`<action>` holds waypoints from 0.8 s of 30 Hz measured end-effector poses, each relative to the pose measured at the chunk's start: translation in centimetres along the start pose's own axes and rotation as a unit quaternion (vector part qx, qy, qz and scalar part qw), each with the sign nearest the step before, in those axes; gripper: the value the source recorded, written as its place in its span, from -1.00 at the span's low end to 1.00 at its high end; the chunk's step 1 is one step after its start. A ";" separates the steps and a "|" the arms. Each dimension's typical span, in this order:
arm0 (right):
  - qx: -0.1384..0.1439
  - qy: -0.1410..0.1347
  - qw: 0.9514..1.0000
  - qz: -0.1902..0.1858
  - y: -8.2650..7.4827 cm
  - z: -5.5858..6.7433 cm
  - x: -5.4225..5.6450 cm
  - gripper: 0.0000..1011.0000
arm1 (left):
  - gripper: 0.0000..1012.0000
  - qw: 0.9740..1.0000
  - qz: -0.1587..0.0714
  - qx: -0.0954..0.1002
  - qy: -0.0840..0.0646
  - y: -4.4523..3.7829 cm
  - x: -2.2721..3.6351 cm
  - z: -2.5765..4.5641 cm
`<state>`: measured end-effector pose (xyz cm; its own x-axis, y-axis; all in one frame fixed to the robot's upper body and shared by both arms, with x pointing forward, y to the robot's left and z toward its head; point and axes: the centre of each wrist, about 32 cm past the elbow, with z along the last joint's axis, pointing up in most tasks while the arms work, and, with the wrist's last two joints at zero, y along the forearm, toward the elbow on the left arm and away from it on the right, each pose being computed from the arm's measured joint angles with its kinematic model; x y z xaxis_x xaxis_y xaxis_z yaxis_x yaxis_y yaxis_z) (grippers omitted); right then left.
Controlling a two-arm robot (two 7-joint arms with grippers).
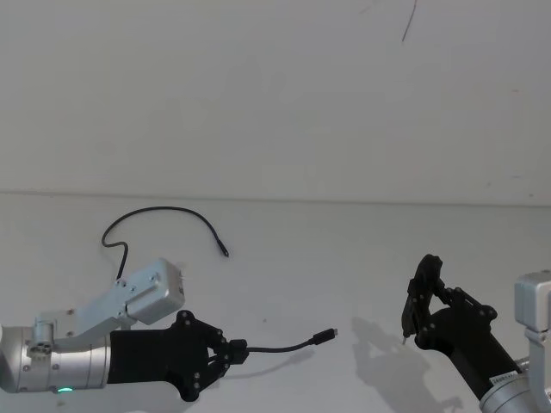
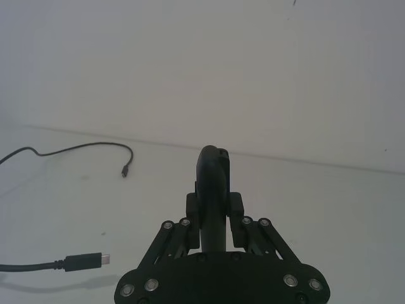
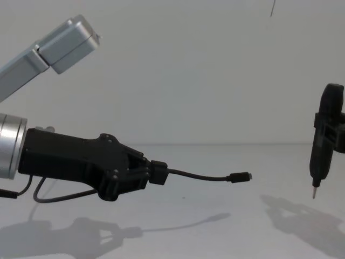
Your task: Pick up the data cable with the one hand.
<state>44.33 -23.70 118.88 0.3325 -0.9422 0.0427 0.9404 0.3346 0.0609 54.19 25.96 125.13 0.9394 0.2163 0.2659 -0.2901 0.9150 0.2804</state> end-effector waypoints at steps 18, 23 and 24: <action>0.016 0.068 0.998 0.007 0.1 1.7 0.1 -0.47 | -0.90 1.000 0.004 -0.002 0.000 0.11 -0.13 0.03; 0.008 0.097 0.995 0.010 0.1 2.3 0.2 -0.47 | -0.90 1.000 0.004 -0.002 0.000 0.12 -0.14 0.03; 0.005 0.103 0.995 0.011 0.1 2.4 0.2 -0.47 | -0.90 1.000 0.004 -0.002 0.000 0.12 -0.14 0.03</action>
<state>44.31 -23.81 121.25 0.3616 -0.9183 -0.1611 0.9323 0.3545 0.0719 54.02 26.03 125.15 0.9371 0.2231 0.2685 -0.2964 0.9148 0.2743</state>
